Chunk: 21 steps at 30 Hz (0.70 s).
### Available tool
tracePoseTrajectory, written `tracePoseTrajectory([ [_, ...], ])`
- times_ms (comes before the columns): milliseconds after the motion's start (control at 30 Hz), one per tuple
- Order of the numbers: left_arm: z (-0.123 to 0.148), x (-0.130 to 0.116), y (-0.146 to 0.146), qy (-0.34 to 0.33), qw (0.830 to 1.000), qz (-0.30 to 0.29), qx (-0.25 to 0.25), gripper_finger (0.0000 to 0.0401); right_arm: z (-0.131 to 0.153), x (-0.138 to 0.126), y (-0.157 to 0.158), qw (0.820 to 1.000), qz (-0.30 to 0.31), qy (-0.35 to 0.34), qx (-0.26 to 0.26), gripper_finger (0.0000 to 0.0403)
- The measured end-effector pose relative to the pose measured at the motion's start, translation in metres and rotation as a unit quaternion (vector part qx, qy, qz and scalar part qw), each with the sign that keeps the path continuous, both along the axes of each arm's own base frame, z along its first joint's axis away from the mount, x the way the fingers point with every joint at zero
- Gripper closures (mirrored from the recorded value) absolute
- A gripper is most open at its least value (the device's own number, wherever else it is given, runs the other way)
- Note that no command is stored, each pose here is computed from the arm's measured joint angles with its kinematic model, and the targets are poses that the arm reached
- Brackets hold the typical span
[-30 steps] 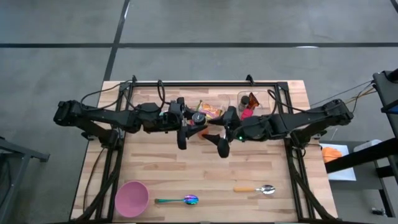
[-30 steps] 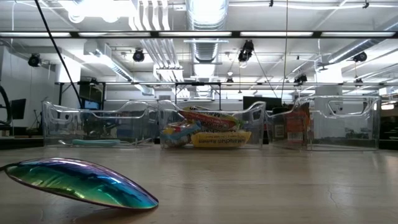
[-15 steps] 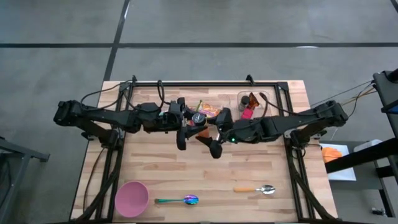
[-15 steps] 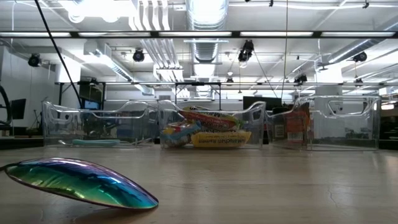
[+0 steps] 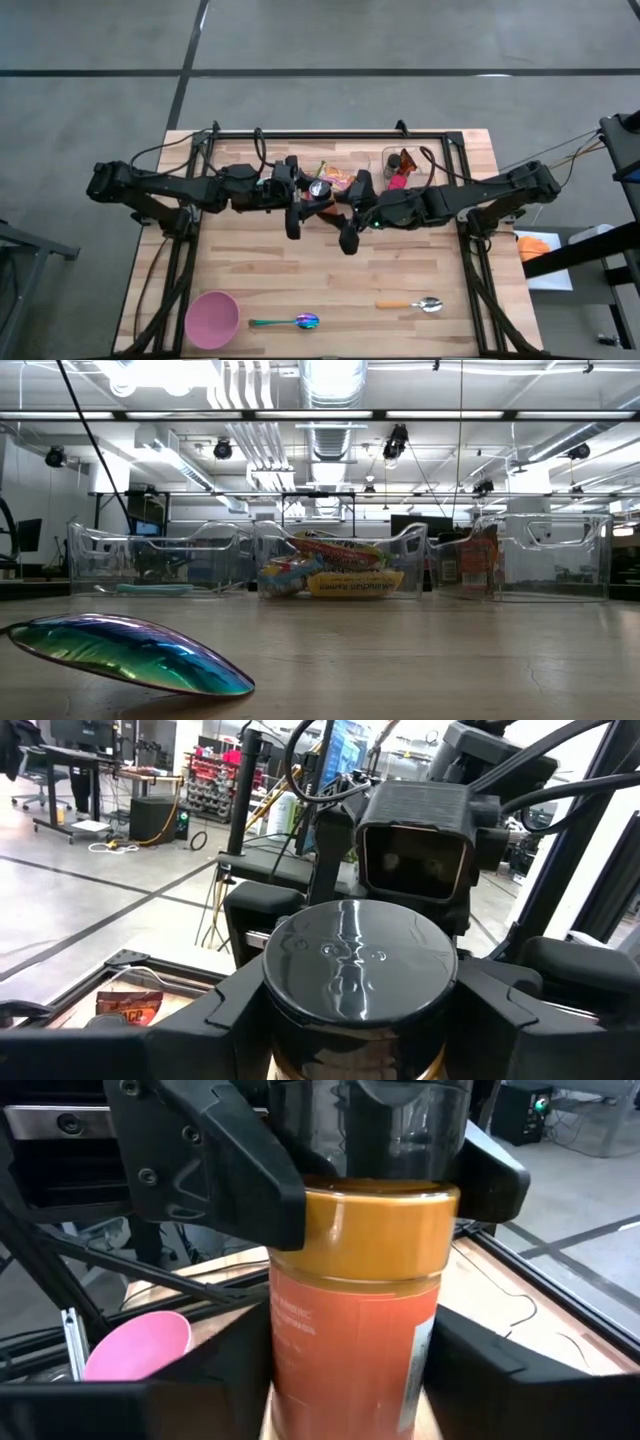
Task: Pick & Place Food Item
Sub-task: Put the orange seasoning bottle into the right transparent bin
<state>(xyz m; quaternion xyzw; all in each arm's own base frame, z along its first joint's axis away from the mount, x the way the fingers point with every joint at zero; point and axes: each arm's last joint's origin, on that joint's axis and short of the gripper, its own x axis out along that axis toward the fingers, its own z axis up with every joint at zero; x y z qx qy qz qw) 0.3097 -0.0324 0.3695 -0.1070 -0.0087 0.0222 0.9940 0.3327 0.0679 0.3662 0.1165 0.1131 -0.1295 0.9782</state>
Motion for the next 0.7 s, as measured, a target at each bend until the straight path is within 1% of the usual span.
tracePoseTrajectory([
  [133, -0.0001, 0.0, 0.0, 0.001, 1.0, 0.0, 0.0, 0.0189, -0.0002, -0.0001, 0.0001, 1.0, 0.001, 0.002, -0.004, 0.0247],
  [233, -0.0001, 0.0, 0.0, 0.001, 1.0, 0.0, 0.0, 0.019, -0.0002, -0.0001, 0.0, 1.0, 0.002, 0.002, -0.005, 0.0266],
  [300, -0.0001, 0.0, 0.0, 0.0, 1.0, 0.0, 0.0, 0.0188, -0.0002, 0.0, 0.0001, 1.0, 0.003, 0.003, -0.005, 0.0269],
  [333, -0.0001, 0.0, 0.0, 0.0, 1.0, 0.0, -0.001, 0.0181, -0.0002, 0.0, 0.0001, 1.0, 0.004, 0.003, -0.006, 0.0269],
  [467, 0.0006, -0.0001, -0.0004, -0.003, 1.0, -0.005, -0.016, 0.0135, 0.0001, 0.0001, 0.0003, 1.0, 0.006, 0.002, -0.008, 0.0271],
  [533, 0.0006, -0.0002, -0.0014, -0.003, 1.0, -0.007, -0.016, 0.0119, 0.0002, 0.0001, 0.0004, 1.0, 0.006, 0.001, -0.007, 0.0271],
  [700, 0.0007, -0.0007, -0.0022, -0.003, 1.0, -0.008, -0.024, 0.011, 0.0045, -0.0001, 0.0003, 1.0, 0.009, -0.016, -0.008, 0.0272],
])
